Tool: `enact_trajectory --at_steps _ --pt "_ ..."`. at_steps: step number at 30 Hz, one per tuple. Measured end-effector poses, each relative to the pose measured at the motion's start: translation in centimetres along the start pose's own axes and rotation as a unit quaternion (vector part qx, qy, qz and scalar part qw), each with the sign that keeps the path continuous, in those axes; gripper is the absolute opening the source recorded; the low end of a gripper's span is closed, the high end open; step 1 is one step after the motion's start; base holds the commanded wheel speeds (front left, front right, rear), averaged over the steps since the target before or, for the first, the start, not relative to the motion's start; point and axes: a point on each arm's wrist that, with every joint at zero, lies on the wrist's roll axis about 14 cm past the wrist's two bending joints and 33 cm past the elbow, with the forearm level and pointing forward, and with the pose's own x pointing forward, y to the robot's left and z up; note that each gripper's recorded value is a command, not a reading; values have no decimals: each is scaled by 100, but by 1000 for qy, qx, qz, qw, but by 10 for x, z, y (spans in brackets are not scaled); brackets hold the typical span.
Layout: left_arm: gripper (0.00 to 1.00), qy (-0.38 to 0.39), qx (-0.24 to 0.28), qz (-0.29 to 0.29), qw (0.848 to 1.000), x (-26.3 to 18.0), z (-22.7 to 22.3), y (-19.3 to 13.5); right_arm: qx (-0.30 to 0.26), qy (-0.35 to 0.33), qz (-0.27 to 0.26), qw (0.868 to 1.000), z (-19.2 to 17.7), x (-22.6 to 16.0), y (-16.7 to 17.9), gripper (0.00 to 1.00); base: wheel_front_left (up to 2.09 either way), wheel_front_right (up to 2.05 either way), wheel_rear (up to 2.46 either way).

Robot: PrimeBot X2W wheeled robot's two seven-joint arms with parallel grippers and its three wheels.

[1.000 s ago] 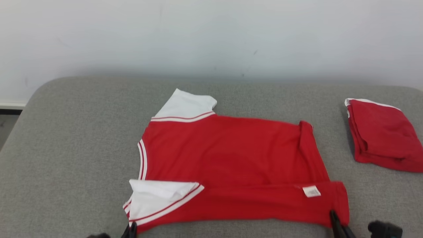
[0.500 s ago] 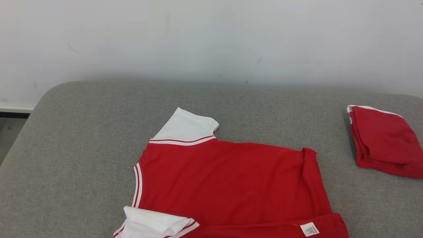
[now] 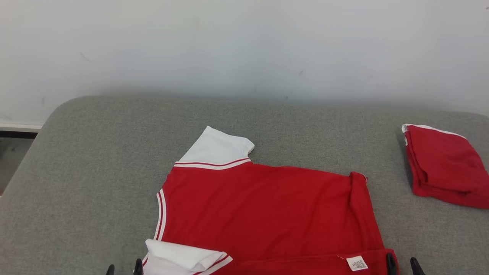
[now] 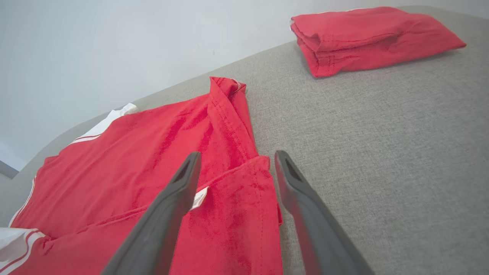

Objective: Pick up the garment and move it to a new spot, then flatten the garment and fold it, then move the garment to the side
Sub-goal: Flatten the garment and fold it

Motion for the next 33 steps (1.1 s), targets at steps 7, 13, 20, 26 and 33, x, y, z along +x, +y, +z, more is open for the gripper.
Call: enact_trajectory --at_steps 7,13,20,26,33 --pt "100 -45 40 2 998 -5 26 -2 -7 -46 -3 999 17 3 3 100 0 0 0" --pt "100 -62 77 -3 995 -2 38 -5 -10 -68 -16 997 28 4 0 100 0 0 0" --pt "100 -68 74 -15 995 17 44 -11 -18 -81 -9 997 36 14 6 100 0 0 0" --pt "100 -84 90 -63 990 75 69 -37 -40 -96 19 994 51 49 25 100 0 0 0" --pt "100 -42 109 -132 984 161 92 -73 -69 -93 42 992 63 101 38 100 0 0 0"
